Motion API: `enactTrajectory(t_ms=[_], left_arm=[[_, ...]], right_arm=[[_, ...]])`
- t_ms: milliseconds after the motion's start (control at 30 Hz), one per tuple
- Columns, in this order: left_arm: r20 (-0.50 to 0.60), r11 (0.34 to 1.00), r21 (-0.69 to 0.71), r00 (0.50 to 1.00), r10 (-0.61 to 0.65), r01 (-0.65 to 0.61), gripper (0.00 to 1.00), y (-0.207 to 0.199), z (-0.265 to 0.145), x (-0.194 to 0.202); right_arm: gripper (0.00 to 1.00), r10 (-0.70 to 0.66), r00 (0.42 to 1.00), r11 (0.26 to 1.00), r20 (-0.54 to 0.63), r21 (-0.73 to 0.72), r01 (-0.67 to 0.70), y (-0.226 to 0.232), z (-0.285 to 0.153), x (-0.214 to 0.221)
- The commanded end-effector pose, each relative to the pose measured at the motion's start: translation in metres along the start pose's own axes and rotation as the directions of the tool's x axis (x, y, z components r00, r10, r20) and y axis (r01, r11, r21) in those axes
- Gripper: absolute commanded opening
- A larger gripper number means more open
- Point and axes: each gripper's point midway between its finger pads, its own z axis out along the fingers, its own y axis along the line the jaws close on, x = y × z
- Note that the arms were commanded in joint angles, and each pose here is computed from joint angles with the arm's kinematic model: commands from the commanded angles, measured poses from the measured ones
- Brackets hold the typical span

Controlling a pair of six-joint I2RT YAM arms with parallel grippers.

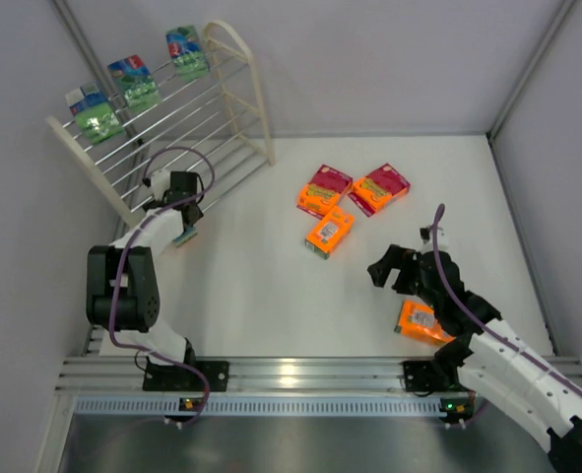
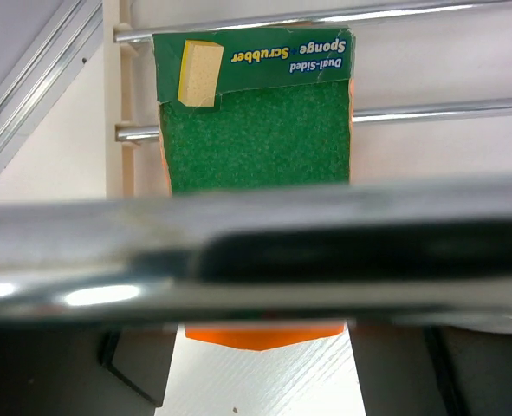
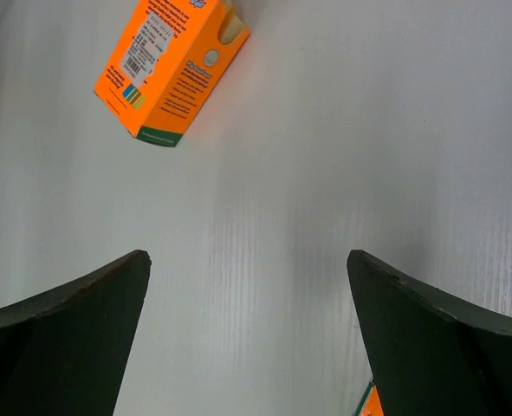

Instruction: Place and organize the cleaning sponges onto the shelf

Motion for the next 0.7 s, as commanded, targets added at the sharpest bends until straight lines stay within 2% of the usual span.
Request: enactTrajectory(t_ms=[0, 167, 433, 667], left_arm=[[0.057, 0.999, 0.023, 0.998, -0.025, 0.024, 0.73, -0.01, 0.003, -0.026], [0.046, 0.999, 0.029, 0.998, -0.035, 0.034, 0.77, -0.009, 0.005, -0.023], [0.047, 0.998, 0.059, 0.998, -0.03, 0.027, 0.96, -0.009, -0.003, -0.024], [0.06, 0.993, 0.115, 0.997, -0.047, 0.039, 0.98, -0.005, -0.024, -0.027]], right_arm=[[0.99, 0.022, 0.996, 0.998, 0.089, -0.055, -0.017, 0.021, -0.003, -0.032], [0.99, 0.026, 0.996, 0.998, 0.086, -0.059, -0.021, 0.021, -0.003, -0.031], [0.99, 0.024, 0.996, 0.998, 0.083, -0.058, -0.02, 0.019, -0.004, -0.028], [1.0, 0.029, 0.997, 0.998, 0.075, -0.066, -0.024, 0.02, -0.002, -0.025]])
